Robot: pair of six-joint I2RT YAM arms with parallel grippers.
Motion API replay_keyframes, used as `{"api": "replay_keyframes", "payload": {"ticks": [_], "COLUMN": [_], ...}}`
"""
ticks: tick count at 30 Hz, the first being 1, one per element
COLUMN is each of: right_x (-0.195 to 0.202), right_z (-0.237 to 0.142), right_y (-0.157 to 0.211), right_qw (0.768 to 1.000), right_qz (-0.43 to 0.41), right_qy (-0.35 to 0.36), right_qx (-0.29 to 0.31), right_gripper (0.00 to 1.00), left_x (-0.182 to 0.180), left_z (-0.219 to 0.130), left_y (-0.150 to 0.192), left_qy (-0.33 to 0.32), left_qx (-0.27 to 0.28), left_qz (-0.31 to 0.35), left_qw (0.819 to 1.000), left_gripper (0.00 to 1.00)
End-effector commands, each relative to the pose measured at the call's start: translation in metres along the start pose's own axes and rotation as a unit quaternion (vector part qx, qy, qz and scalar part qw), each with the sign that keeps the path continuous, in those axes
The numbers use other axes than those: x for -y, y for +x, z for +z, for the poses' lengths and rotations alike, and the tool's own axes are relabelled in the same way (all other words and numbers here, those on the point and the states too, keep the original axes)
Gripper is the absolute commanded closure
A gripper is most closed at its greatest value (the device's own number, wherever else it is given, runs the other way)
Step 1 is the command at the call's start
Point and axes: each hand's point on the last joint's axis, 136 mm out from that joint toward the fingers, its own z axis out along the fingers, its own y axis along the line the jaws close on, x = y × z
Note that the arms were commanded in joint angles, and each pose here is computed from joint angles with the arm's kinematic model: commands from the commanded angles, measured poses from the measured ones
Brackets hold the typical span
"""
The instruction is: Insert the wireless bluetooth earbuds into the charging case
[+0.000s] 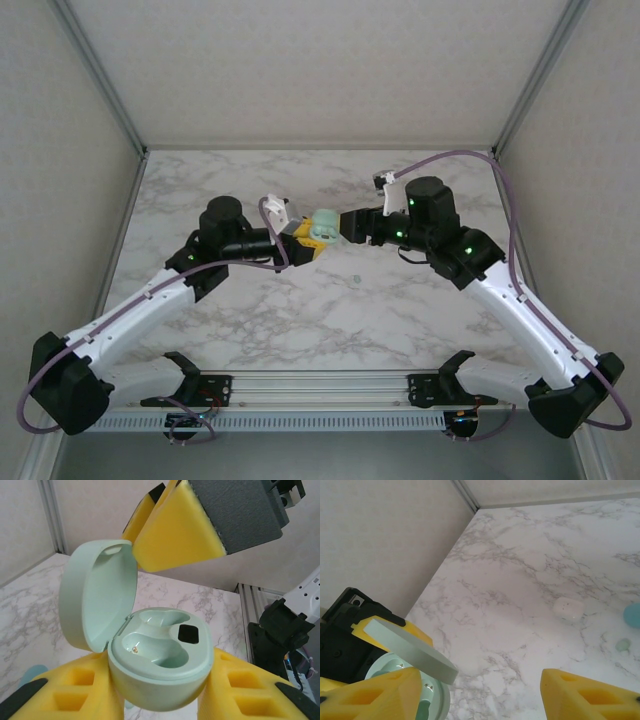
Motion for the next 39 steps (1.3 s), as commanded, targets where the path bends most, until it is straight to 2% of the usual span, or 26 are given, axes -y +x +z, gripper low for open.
{"api": "replay_keyframes", "payload": {"ticks": [1,4,7,11,16,19,26,31,39], "right_x": [-0.007,0.006,0.047,0.104,0.141,0.154,0.182,0.201,0.222], "right_z": [-0.027,-0.038,-0.041,-0.025,0.019,0.047,0.103,0.137,0.173], "right_y": [-0.02,-0.018,-0.002,0.04,0.099,0.12,0.133,0.128,0.128], "right_qw": [0.999,0.997,0.99,0.975,0.955,0.945,0.928,0.916,0.892], "right_qz": [0.006,0.006,0.031,0.099,0.154,0.174,0.181,0.172,0.137], "right_qy": [0.007,0.043,0.131,0.196,0.202,0.193,0.2,0.234,0.302], "right_qx": [0.048,0.06,0.044,-0.036,-0.156,-0.199,-0.257,-0.276,-0.309], "right_gripper": [0.34,0.33,0.36,0.43,0.49,0.51,0.56,0.61,0.62], "left_x": [0.003,-0.003,-0.007,-0.008,-0.008,-0.007,-0.006,-0.007,-0.007], "left_z": [-0.004,-0.005,-0.007,-0.013,-0.021,-0.025,-0.031,-0.035,-0.038], "left_y": [-0.008,-0.004,-0.003,-0.006,-0.012,-0.014,-0.015,-0.012,-0.01], "left_qy": [-0.009,-0.028,-0.046,-0.061,-0.077,-0.084,-0.095,-0.104,-0.111], "left_qx": [0.016,0.015,0.019,0.028,0.037,0.039,0.039,0.035,0.032], "left_qz": [0.021,0.019,0.021,0.025,0.032,0.036,0.039,0.041,0.045], "left_qw": [1.0,0.999,0.999,0.997,0.996,0.995,0.994,0.993,0.992], "left_gripper": [0.81,0.81,0.81,0.81,0.81,0.81,0.81,0.81,0.81]}}
